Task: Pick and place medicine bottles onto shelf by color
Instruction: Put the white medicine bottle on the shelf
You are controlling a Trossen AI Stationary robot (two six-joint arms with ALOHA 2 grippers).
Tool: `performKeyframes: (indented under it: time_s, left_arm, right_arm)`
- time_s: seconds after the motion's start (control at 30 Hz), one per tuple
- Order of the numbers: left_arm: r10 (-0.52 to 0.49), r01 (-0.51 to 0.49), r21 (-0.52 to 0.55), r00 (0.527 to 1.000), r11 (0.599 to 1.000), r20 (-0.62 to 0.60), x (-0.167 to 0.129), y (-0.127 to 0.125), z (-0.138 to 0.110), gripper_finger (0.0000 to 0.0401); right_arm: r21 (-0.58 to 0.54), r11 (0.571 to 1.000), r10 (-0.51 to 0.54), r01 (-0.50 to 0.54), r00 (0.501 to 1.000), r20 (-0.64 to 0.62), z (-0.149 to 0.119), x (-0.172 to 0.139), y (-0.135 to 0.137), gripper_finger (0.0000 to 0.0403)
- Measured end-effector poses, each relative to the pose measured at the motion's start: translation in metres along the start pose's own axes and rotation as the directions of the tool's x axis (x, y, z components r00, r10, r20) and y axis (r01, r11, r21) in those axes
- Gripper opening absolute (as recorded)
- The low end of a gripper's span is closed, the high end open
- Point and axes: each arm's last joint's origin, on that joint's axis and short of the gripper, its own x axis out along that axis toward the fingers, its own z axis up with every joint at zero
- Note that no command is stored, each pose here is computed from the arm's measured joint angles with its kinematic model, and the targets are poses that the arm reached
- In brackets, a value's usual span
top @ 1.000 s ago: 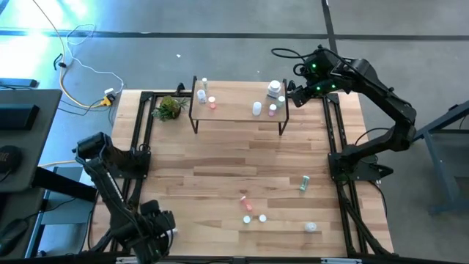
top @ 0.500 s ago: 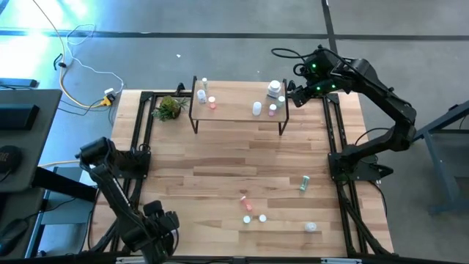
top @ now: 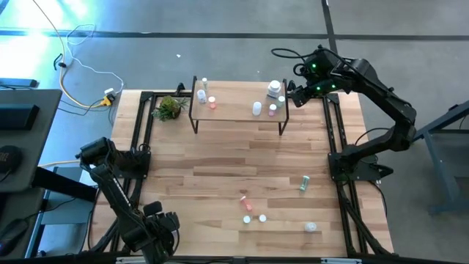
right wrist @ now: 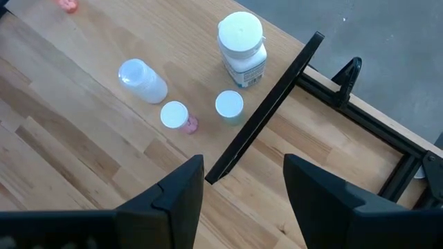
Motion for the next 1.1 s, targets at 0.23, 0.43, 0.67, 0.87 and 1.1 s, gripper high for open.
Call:
performKeyframes:
  time_s: [0.23, 0.43, 0.67, 0.87, 1.1]
  left_arm:
    - [-0.009, 0.009, 0.022, 0.999, 1.000, -0.033, 0.000, 0.003, 0.013, 0.0162]
    - [-0.052, 0.053, 0.053, 0.998, 0.997, -0.019, -0.012, 0.014, 0.036, 0.0161]
    - [-0.117, 0.109, 0.114, 0.991, 0.987, 0.061, -0.038, 0.040, 0.069, 0.0161]
    - [-0.149, 0.127, 0.163, 0.980, 0.978, 0.131, -0.061, 0.075, 0.101, 0.0161]
    - [-0.154, 0.103, 0.218, 0.961, 0.971, 0.230, -0.083, 0.122, 0.134, 0.0161]
  right_arm:
    - [-0.003, 1.000, 0.000, 0.000, 1.000, 0.000, 0.000, 0.000, 0.000, 0.0190]
    - [-0.005, 1.000, -0.003, 0.003, 1.000, -0.011, -0.001, 0.000, 0.000, 0.0190]
    - [-0.005, 1.000, -0.005, 0.005, 1.000, -0.015, -0.001, 0.000, 0.000, 0.0190]
    - [-0.005, 1.000, -0.005, 0.005, 1.000, -0.015, -0.001, 0.000, 0.000, 0.0190]
    - [-0.005, 1.000, -0.005, 0.005, 1.000, -0.015, -0.001, 0.000, 0.000, 0.0190]
